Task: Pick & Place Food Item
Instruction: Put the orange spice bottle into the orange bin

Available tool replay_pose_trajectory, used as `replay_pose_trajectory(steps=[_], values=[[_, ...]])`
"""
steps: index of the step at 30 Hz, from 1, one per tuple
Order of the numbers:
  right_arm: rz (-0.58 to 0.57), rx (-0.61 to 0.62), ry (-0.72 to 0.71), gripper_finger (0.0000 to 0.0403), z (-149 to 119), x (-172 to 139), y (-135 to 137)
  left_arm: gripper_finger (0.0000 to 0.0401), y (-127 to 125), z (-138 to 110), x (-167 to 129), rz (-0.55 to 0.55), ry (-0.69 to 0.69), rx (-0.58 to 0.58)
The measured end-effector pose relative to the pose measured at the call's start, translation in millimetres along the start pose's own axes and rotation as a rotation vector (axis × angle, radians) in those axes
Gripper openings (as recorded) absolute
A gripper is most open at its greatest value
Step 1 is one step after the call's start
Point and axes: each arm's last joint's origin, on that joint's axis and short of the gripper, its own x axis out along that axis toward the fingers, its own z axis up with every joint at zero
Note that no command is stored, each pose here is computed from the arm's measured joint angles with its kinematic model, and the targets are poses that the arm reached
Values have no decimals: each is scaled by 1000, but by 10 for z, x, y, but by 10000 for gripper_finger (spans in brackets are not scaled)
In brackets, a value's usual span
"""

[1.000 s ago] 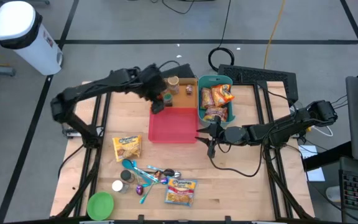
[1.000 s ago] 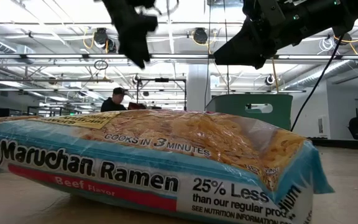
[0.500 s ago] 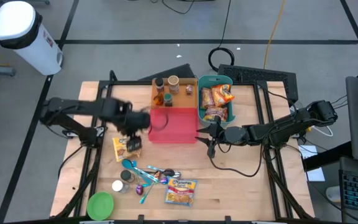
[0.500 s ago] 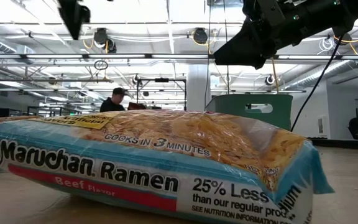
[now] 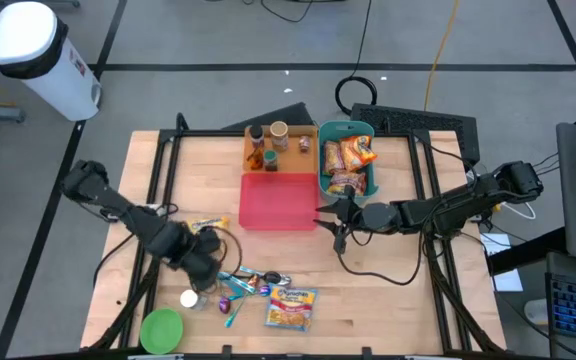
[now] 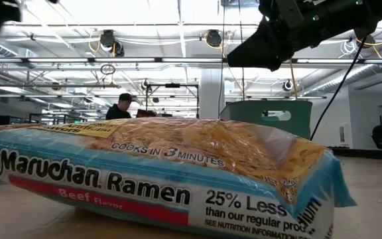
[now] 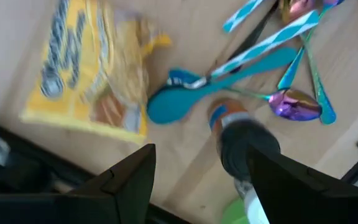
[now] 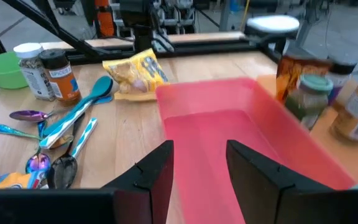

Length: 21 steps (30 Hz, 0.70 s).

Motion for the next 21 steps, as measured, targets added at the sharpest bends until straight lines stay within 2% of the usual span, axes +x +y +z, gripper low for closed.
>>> replay_pose_trajectory(steps=[5,10,16,21], values=[[7,-22,-86,141,88,-3,7,257,-125,-176,49,-31,-59,-139],[9,-48,-156,141,158,-12,12,258,-216,-250,50,-88,-90,-275],[8,-64,-173,141,176,-14,11,258,-302,-260,119,-89,-84,-330],[8,-67,-174,141,177,-15,11,258,-313,-261,135,-83,-76,-331]])
